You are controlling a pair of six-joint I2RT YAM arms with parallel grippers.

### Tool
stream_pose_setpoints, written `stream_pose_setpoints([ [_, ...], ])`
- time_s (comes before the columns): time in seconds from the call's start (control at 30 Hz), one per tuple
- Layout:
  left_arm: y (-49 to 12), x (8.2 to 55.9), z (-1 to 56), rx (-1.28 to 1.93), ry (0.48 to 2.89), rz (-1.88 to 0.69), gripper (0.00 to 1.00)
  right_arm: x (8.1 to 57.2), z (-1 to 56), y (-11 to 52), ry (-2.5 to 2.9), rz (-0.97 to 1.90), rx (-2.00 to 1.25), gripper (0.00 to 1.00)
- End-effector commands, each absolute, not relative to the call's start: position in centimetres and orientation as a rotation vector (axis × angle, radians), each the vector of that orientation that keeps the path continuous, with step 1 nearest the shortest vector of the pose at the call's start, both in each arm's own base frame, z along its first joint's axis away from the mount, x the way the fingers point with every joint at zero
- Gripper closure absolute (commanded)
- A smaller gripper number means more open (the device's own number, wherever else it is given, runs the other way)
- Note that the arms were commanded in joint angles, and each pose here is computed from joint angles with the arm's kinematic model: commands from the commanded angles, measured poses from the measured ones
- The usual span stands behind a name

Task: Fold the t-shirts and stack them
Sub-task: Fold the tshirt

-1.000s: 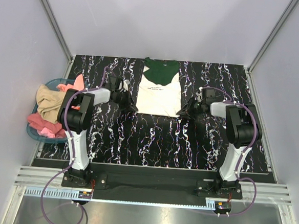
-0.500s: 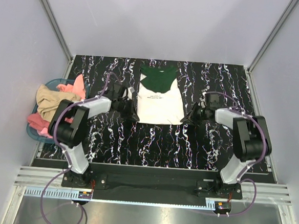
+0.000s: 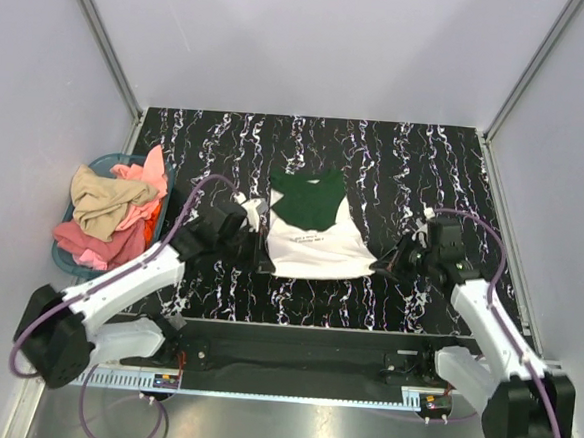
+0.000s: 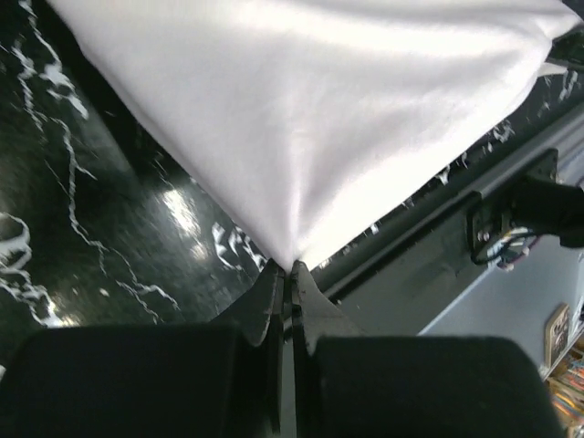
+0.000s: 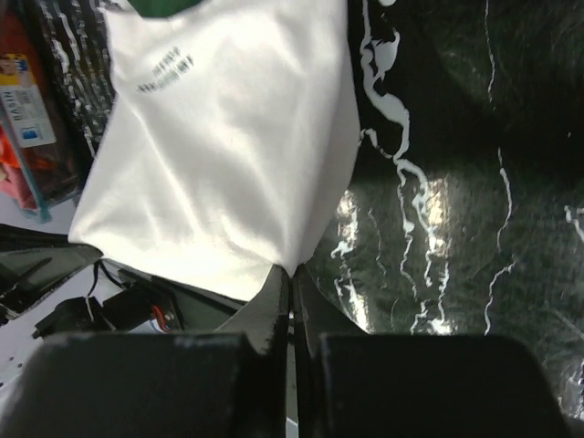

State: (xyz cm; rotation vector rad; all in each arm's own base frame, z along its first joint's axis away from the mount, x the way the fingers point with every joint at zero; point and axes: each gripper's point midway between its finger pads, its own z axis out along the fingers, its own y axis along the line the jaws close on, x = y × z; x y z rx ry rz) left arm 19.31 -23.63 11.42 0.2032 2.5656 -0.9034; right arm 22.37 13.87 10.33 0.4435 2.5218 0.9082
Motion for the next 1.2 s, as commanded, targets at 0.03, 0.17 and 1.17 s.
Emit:
stream_pose_setpoints([
  [0.03, -23.7, 17.7, 13.3, 0.151, 2.531, -0.917, 1.00, 20.4, 12.7, 13.7, 2.455, 0.941, 0.480, 1.00],
  [0.17, -23.4, 18.1, 12.8, 0.143, 2.548, -0.864, 1.00, 21.1, 14.5, 13.8, 2.407, 0.945, 0.440, 1.00],
  [1.17, -21.0, 48.3, 14.9, -0.009, 2.428, -0.870, 1.00, 51.9, 15.0, 19.9, 2.409, 1.037, 0.096, 0.96],
])
